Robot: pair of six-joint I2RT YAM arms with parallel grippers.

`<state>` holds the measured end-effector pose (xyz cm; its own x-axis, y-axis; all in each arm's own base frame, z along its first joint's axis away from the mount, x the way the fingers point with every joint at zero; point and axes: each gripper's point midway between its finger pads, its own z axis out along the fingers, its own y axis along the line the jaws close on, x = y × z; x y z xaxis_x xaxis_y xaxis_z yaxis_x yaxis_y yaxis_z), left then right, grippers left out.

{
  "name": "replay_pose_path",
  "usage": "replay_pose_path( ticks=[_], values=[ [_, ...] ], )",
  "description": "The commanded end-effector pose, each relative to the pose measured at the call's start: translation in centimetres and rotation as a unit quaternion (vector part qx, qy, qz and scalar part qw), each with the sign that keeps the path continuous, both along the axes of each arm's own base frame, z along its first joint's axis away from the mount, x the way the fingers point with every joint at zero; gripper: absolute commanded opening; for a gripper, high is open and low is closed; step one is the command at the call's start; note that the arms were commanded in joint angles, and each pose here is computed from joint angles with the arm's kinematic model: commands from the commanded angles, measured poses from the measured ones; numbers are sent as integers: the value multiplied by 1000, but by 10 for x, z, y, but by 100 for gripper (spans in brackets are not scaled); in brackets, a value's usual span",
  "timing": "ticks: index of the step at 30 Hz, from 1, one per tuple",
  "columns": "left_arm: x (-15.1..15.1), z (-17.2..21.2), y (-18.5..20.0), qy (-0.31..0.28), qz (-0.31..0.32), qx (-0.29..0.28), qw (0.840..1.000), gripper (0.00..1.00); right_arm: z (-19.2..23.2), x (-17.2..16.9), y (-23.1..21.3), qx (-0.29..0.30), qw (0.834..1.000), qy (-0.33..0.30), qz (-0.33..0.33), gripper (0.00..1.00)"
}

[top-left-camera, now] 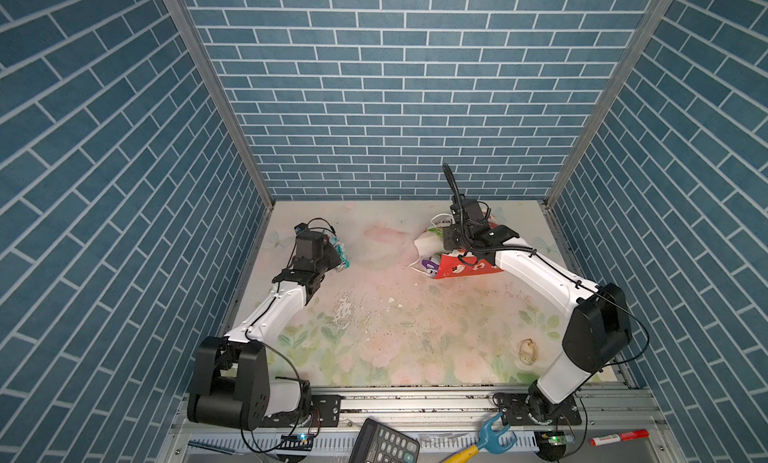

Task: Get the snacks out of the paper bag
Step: 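Release the mint candy packet onto the table beside the bag, then move the left gripper back toward the bag opening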

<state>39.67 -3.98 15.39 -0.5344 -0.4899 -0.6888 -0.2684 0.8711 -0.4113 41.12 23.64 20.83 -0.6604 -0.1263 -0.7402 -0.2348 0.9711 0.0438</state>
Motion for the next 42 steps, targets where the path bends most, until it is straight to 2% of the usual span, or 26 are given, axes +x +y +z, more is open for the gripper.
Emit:
replay_pose_path(
  ticks=[1,3,7,11,12,13,16,18,23,26,29,32,38,42],
  values=[
    [7,-2,13,-8,13,21,1000,0,13,-2,15,54,999,-4,4,0],
    [7,-8,14,0,11,23,1000,0,12,-3,15,55,998,1,3,0],
    [7,-15,15,11,8,31,999,9,10,-3,16,60,998,6,-1,0],
    [13,-12,14,6,8,29,1000,12,9,-4,16,66,998,11,-4,0],
    [15,-11,13,5,5,28,1000,21,8,-4,17,66,998,12,-3,0],
    [18,-11,11,5,1,26,1000,39,7,-4,16,65,998,13,-6,0],
    [20,-5,5,1,-18,23,1000,84,7,-3,14,63,998,12,-14,0],
    [17,6,4,-11,-23,24,999,100,6,-3,12,63,998,13,-20,0],
    [0,45,10,-73,-8,21,997,100,2,-3,12,61,998,17,-23,0],
    [-3,61,5,-103,-13,-3,995,100,-1,-4,6,57,998,15,-36,0],
    [-1,73,-15,-118,-59,-35,991,100,-3,-4,6,58,998,14,-36,0],
    [-10,76,-30,-103,-100,-39,989,100,-8,-4,7,48,998,24,-29,0],
    [-23,89,-41,-125,-124,-67,982,100,-12,-6,7,48,998,30,-30,0],
    [-21,91,-71,-134,-170,-116,969,99,-14,-7,8,58,997,32,-33,0]
  ],
)
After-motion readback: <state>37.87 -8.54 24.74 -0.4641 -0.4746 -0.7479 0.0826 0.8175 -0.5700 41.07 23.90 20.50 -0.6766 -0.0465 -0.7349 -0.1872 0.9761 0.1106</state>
